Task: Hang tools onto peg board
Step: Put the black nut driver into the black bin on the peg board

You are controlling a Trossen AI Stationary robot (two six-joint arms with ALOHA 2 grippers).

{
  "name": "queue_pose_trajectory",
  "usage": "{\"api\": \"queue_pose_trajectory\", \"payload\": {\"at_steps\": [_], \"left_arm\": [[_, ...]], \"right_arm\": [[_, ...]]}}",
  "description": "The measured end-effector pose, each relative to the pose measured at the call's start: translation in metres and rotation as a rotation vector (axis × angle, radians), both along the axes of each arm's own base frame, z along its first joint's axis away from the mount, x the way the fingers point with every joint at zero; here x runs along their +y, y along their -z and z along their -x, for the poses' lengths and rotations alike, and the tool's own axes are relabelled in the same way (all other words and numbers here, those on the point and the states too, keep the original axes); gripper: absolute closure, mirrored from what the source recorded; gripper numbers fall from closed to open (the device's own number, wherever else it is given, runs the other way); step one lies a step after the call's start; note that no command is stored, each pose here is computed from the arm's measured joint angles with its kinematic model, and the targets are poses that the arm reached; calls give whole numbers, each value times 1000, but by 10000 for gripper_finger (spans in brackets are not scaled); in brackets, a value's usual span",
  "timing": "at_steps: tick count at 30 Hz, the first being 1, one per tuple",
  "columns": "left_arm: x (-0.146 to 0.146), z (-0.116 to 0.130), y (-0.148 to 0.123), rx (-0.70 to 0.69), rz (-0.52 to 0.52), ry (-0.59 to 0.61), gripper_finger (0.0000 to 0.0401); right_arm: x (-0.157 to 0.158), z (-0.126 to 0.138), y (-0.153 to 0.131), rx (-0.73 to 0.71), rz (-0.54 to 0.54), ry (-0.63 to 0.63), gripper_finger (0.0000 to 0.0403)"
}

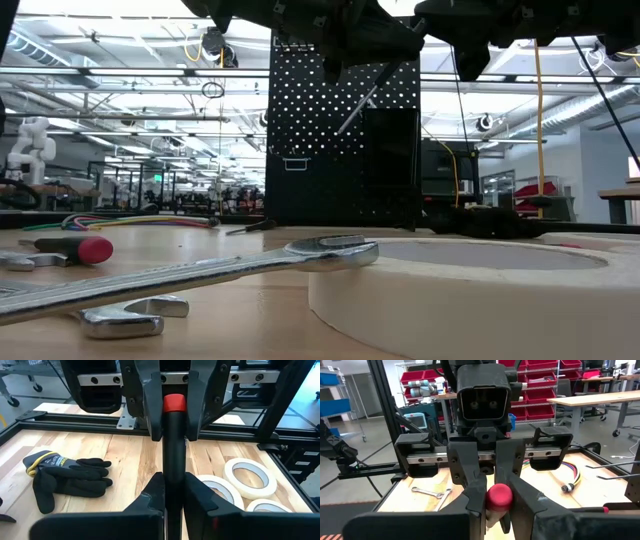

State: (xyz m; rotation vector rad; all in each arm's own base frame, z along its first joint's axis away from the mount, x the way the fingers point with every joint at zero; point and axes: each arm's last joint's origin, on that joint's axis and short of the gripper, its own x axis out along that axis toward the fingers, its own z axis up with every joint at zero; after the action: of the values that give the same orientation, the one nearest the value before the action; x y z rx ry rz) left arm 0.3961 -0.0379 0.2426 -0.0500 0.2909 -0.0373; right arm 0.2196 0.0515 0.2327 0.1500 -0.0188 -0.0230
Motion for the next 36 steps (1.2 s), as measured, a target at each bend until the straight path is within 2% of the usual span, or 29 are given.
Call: {"api": "queue_pose_trajectory", "payload": {"at_steps": [13, 15, 21, 24, 29, 32, 36], "left_arm": [[0, 0, 0, 0, -1, -1, 374], [0, 0, 0, 0, -2, -2, 374], [7, -1, 0, -2, -7, -28, 374], [12, -1, 1, 1, -7, -43, 374], [24, -3, -6, -70, -21, -125, 374], [32, -5, -19, -198, -57, -204, 374], [51, -4, -37, -378, -118, -347, 374]], "right_arm": [[0, 0, 0, 3, 1, -4, 355], [0, 0, 1, 14, 6, -3, 328], [-4, 10, -2, 60, 21, 44, 191], [-7, 20, -8, 76, 25, 47, 148], [-16, 45, -12, 157, -10, 126, 123], [-20, 57, -9, 220, -42, 185, 126], [-24, 65, -6, 267, -27, 228, 134]]}}
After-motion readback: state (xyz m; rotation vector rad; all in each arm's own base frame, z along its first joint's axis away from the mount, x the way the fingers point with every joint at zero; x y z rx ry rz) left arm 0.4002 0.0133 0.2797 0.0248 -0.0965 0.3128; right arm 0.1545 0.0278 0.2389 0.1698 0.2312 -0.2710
